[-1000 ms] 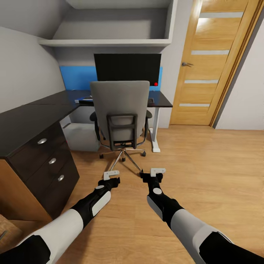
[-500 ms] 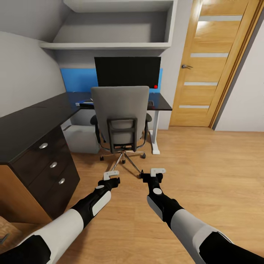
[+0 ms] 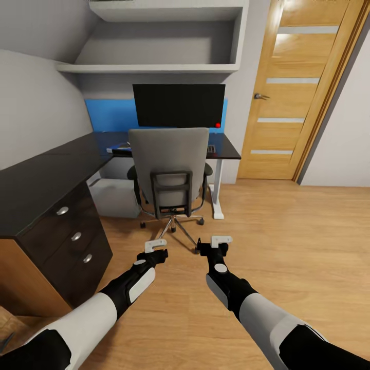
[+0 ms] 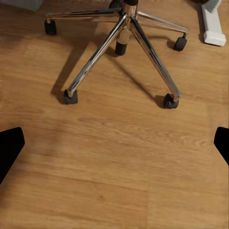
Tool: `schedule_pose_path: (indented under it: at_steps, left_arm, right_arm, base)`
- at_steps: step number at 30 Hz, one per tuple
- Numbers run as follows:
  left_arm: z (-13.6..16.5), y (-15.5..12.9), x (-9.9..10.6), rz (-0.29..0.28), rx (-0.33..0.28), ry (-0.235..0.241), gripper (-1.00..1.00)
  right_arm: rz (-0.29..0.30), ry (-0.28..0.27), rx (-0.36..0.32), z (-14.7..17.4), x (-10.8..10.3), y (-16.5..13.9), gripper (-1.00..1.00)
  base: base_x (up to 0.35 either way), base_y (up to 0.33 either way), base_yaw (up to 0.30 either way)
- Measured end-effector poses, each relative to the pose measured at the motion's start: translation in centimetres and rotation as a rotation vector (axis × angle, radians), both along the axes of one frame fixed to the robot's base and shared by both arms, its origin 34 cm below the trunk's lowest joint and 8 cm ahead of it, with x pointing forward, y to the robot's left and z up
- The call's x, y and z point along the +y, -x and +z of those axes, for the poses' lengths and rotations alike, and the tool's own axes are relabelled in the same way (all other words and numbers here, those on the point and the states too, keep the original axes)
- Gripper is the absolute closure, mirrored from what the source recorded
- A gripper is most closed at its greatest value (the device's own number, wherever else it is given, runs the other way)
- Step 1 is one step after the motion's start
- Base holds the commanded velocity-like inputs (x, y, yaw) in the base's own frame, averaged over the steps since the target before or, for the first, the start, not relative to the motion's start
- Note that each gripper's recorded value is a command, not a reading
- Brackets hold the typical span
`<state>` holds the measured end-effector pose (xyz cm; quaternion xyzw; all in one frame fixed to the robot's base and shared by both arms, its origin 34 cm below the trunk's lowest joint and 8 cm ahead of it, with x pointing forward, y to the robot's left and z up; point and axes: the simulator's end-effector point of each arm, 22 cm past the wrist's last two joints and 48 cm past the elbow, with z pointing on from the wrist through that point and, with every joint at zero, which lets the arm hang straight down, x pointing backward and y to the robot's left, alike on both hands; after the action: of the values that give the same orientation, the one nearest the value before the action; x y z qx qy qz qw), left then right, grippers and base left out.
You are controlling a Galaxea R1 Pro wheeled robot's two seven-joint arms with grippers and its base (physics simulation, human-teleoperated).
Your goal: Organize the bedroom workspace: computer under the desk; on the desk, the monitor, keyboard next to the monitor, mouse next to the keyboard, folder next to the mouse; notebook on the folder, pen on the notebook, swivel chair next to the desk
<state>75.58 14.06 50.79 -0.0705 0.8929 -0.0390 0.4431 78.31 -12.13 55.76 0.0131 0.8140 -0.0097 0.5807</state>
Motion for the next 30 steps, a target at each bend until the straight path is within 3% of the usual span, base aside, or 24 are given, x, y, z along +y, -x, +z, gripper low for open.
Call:
schedule_pose_path:
  at_steps: [1,2,3,4,7,12,17,24,30]
  left_arm:
    - [-0.3,0.2,0.3,0.003,0.010,-0.005,-1.00]
    - [-3.3,1.8,2.7,0.031,0.079,-0.053,-1.00]
    - [-6.5,4.2,5.9,0.072,0.166,-0.109,-1.00]
    - [-7.9,5.6,7.5,0.092,0.209,-0.141,-1.00]
    - [-9.5,7.8,9.6,0.123,0.264,-0.184,-1.00]
    - [-10.6,10.4,11.0,0.150,0.292,-0.218,-1.00]
    - [-12.9,15.2,11.5,0.157,0.340,-0.228,-1.00]
    - [-16.1,23.8,12.4,0.160,0.440,-0.244,-1.00]
    - [-17.4,30.4,13.6,0.168,0.499,-0.263,-1.00]
  right_arm:
    - [-0.002,-0.001,-0.004,0.2,-0.1,-0.1,-1.00]
    - [-0.023,0.032,0.032,-2.7,-1.9,1.5,-1.00]
    - [-0.030,0.047,0.056,-3.8,-2.6,2.2,-1.00]
    - [-0.032,0.056,0.067,-4.9,-3.2,3.0,-1.00]
    - [-0.033,0.063,0.081,-6.2,-3.9,4.7,-1.00]
    - [-0.036,0.069,0.120,-7.7,-4.4,7.0,-1.00]
    - [-0.040,0.079,0.210,-11.2,-5.2,11.9,-1.00]
    - [-0.053,0.113,0.351,-15.7,-7.4,19.8,-1.00]
    - [-0.062,0.118,0.374,-16.7,-8.4,24.8,-1.00]
  base:
    - [0.000,0.000,0.000]
    - [0.000,0.000,0.000]
    - [0.000,0.000,0.000]
    - [0.000,0.000,0.000]
    - [0.000,0.000,0.000]
    - [0.000,0.000,0.000]
    - [0.000,0.000,0.000]
    - [0.000,0.000,0.000]
    - [0.000,0.000,0.000]
